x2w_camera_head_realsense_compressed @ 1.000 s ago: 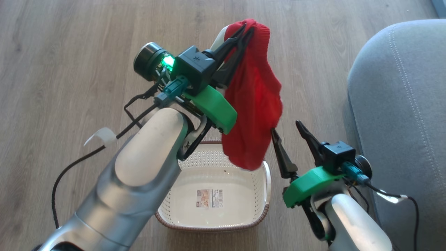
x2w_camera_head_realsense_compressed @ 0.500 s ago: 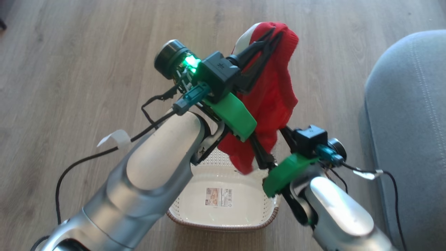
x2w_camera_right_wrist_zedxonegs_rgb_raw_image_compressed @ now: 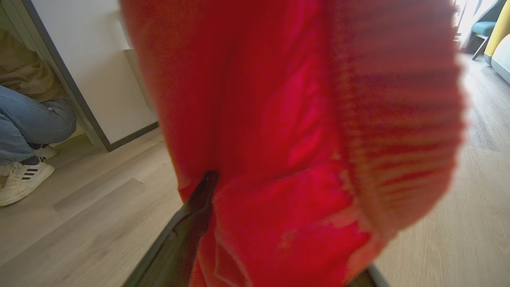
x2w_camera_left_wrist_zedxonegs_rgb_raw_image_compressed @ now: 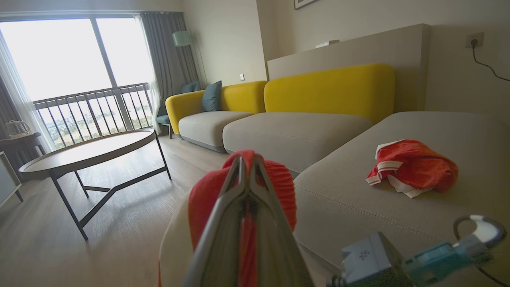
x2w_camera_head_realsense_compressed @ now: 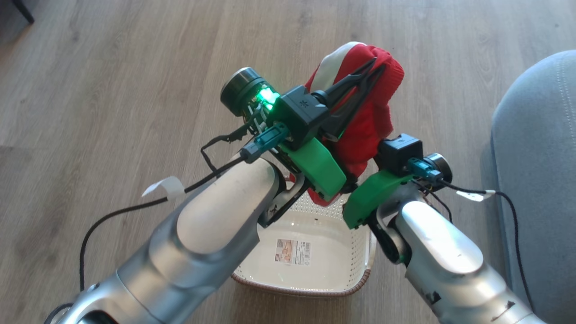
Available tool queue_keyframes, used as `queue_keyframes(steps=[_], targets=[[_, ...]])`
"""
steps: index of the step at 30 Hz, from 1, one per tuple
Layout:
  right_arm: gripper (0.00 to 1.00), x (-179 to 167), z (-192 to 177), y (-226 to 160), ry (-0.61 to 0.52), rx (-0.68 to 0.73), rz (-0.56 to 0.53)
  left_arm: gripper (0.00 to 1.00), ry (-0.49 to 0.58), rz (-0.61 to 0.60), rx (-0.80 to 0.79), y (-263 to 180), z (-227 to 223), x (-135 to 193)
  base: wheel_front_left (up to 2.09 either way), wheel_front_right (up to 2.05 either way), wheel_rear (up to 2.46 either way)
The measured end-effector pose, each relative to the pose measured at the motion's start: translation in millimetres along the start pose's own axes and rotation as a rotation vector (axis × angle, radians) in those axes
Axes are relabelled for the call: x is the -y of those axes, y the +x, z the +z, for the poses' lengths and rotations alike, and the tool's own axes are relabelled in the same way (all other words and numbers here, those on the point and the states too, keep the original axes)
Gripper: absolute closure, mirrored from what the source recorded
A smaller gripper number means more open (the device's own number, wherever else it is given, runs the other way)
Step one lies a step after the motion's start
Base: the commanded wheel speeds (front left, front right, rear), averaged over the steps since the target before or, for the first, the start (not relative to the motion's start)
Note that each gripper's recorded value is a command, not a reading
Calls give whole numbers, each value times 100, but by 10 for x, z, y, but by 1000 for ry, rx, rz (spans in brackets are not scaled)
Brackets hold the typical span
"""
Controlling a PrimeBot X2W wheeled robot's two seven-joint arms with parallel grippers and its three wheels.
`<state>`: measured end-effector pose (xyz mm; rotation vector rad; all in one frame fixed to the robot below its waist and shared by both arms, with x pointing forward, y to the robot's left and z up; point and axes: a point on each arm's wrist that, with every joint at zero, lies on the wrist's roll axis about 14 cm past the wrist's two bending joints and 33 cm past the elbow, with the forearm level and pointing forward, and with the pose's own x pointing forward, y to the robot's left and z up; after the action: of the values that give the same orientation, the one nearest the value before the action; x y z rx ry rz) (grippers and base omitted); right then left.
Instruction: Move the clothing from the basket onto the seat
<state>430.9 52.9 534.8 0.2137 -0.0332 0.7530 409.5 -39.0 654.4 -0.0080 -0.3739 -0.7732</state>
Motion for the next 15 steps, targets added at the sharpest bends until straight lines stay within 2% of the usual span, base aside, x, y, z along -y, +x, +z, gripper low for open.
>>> queue_keyframes(steps=[1, 2, 3, 13, 15], targets=[[45, 25, -26, 6, 0, -9, -6, 100, -2, -2, -2, -5, -9, 9, 0, 0, 0], [64, 48, -42, 11, 1, -14, -12, 100, -1, 0, -5, -11, -16, 5, 0, 0, 0], [100, 67, -53, 18, 5, -18, -17, 100, -4, 6, -5, -17, -22, -2, 0, 0, 0], [100, 211, -42, 56, 28, -8, -51, 100, -28, 10, -37, -25, -210, -20, 0, 0, 0], [100, 250, -10, 36, 28, 3, -63, 54, -34, 2, -46, -15, -253, -5, 0, 0, 0]])
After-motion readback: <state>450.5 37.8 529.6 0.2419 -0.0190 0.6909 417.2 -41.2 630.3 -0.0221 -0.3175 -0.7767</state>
